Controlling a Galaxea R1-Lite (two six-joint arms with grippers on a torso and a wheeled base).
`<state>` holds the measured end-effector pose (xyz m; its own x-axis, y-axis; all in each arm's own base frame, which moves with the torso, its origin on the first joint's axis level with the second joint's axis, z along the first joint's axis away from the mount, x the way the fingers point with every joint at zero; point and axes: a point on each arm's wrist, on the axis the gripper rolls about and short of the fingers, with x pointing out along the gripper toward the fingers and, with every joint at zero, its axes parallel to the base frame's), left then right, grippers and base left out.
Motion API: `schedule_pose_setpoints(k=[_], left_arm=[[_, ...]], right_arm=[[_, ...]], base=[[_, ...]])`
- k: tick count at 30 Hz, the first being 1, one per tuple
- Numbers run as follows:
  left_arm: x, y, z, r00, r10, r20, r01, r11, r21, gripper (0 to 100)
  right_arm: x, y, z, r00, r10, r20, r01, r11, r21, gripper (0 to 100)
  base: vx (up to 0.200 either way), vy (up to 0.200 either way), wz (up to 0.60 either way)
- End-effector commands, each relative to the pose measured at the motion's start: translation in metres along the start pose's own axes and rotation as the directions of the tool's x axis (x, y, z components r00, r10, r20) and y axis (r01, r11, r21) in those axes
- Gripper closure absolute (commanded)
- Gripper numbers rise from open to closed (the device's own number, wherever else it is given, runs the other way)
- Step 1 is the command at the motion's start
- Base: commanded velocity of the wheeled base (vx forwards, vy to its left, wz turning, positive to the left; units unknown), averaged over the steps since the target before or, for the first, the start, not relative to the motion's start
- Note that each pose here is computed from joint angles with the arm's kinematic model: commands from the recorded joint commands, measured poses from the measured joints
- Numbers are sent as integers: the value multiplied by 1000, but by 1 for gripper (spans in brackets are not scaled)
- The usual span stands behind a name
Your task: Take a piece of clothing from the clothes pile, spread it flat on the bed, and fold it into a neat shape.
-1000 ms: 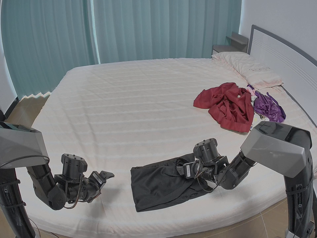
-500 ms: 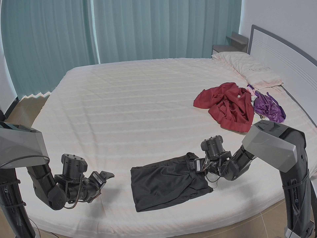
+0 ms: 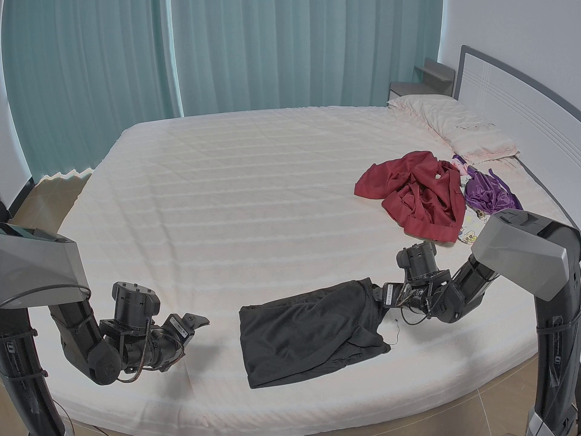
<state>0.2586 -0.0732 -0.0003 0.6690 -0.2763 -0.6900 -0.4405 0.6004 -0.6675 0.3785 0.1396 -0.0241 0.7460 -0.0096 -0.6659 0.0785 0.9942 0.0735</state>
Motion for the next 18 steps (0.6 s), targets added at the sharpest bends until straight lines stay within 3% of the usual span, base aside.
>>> schedule_pose_setpoints(k=[1, 7, 8, 11, 13, 16, 18], left_arm=[[0, 0, 0, 1000, 0, 0, 0, 1000, -1, 0], [0, 0, 0, 1000, 0, 0, 0, 1000, -1, 0], [0, 0, 0, 1000, 0, 0, 0, 1000, -1, 0], [0, 0, 0, 1000, 0, 0, 0, 1000, -1, 0], [0, 0, 0, 1000, 0, 0, 0, 1000, -1, 0], [0, 0, 0, 1000, 0, 0, 0, 1000, 1, 0], [0, 0, 0, 1000, 2, -1, -2, 1000, -1, 0]], right_arm=[[-21, -2, 17, 998, 57, 31, -60, 993, 99, 0], [-35, -2, 17, 987, 164, -4, -160, 970, 186, 0], [-40, -4, 2, 974, 214, -72, -199, 964, 176, 0], [-44, -9, -18, 956, 262, -131, -243, 959, 148, 0], [-44, -13, -36, 944, 274, -185, -262, 961, 84, 0], [-42, -15, -46, 933, 304, -195, -304, 952, 31, 0], [-45, -16, -50, 908, 371, -193, -374, 927, 23, 0]], base=[[0, 0, 0], [0, 0, 0], [0, 0, 0], [0, 0, 0], [0, 0, 0], [0, 0, 0], [0, 0, 0]])
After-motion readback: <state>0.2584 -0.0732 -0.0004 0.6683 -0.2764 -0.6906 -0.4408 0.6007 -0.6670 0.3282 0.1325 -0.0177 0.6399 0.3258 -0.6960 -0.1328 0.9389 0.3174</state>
